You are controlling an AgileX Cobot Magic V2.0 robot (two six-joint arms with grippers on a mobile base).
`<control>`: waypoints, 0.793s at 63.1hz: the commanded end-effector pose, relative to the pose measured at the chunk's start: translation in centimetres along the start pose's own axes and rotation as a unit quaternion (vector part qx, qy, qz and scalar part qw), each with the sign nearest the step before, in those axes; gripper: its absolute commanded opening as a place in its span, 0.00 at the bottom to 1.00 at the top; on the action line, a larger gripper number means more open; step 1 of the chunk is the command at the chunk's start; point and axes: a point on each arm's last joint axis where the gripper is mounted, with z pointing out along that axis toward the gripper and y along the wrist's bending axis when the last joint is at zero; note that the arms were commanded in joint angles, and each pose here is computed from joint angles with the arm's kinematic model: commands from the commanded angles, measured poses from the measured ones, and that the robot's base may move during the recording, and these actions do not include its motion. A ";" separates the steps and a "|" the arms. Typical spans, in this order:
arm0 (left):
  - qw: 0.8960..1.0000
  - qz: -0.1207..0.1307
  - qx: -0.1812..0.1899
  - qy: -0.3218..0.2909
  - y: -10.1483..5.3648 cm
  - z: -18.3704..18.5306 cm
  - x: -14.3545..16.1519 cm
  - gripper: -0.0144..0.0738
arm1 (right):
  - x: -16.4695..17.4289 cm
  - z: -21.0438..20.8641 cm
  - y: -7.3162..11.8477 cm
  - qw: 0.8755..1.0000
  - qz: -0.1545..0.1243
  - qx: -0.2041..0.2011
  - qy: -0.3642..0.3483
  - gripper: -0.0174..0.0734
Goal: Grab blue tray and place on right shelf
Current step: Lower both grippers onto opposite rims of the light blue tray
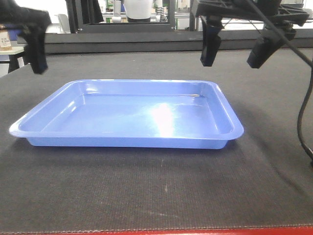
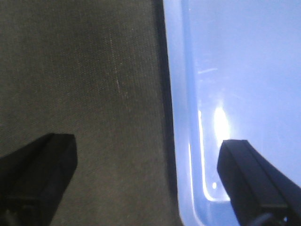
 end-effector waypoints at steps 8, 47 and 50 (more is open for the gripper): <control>0.999 -0.036 0.020 -0.027 -0.3 0.7 -1.5 0.74 | -1.5 -0.4 0.0 0.999 0.005 -0.007 -0.049 0.89; 0.998 -0.049 0.035 -0.002 -0.9 5.7 -2.1 0.74 | -1.2 5.7 -0.5 1.000 0.009 0.009 0.002 0.74; 0.998 -0.049 0.035 -0.004 -0.9 5.7 -2.1 0.74 | -1.1 6.1 -0.5 1.000 0.009 0.010 0.007 0.74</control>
